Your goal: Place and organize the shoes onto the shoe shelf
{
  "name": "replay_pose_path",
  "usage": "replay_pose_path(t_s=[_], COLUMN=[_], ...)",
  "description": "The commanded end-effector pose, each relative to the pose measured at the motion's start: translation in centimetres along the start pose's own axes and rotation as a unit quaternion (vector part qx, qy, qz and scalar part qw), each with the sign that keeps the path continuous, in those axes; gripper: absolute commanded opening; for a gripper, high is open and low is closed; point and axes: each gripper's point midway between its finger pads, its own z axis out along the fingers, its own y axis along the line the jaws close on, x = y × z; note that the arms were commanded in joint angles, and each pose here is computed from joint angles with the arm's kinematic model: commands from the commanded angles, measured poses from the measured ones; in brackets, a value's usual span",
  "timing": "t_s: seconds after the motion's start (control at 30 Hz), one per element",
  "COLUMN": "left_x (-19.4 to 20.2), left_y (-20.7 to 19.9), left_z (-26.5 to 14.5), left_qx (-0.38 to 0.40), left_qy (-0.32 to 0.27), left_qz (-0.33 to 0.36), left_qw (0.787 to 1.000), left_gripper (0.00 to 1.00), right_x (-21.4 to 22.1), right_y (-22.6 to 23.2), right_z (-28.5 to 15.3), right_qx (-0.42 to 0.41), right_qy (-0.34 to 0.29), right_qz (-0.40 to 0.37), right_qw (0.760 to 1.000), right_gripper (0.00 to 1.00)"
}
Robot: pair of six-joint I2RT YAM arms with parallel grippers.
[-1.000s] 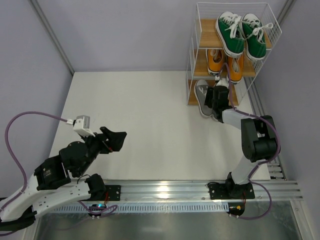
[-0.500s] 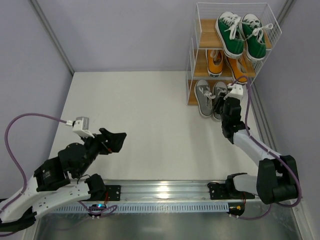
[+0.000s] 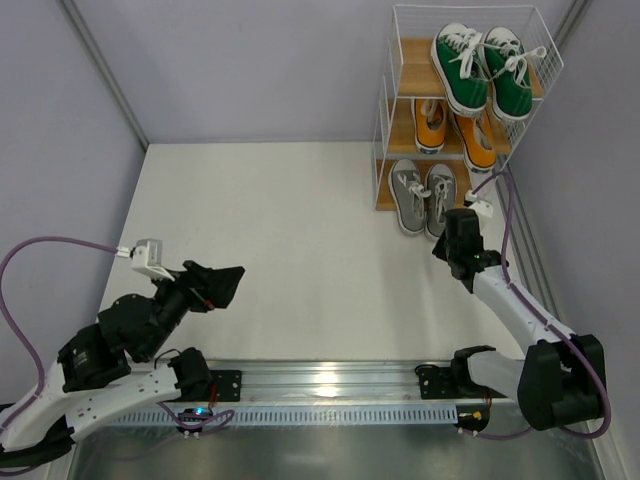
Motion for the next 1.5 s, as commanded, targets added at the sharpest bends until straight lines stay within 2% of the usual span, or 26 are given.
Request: replay_pose_path(t_s=[0.0,0.3,0.4,0.77,1.13,1.27,1.47], left_x=[-0.3,-0.3,-0.4,-1.0,-1.2,-1.1,-1.0], left_y=[-0.2,-0.4,-0.4,0.5,0.6,0.5,0.5], left_z=[-0.1,-0.1,-0.2,-1.0,-0.9,-0.7,-0.7], left_qx=[0.005,0.006,0.006,-0.007,-0.012,-0.012,-0.009], left_qy=[-0.006,-0.004,-0.004,-0.009,-0.011,-0.010,-0.011], left_qz=[-0.011,-0.012,-0.012,-0.011,-0.003,0.000,-0.004], left_qw=[1.000,1.000,1.000,1.000,1.000,1.000,1.000], left_gripper=[1.00,1.00,1.00,1.00,1.00,1.00,1.00], right_x=[2.0,4.4,3.6,0.1,-4.2,-4.5,-1.5], right_y=[-1.2,-0.7,0.1,-0.9,1.2,2.1,1.3], right_z=[-0.4,3.3,5.0,9.9,10.5,9.8,8.9], right_qx=[0.031,0.055,0.055,0.099,0.043,0.011,0.013], right_qy=[0.042,0.125,0.128,0.117,0.053,0.041,0.051], right_qz=[0.017,0.043,0.058,0.058,0.059,0.080,0.134], right_qw=[0.999,0.990,0.988,0.986,0.996,0.996,0.990], right_gripper=[0.04,0.04,0.04,0.04,0.04,0.04,0.04])
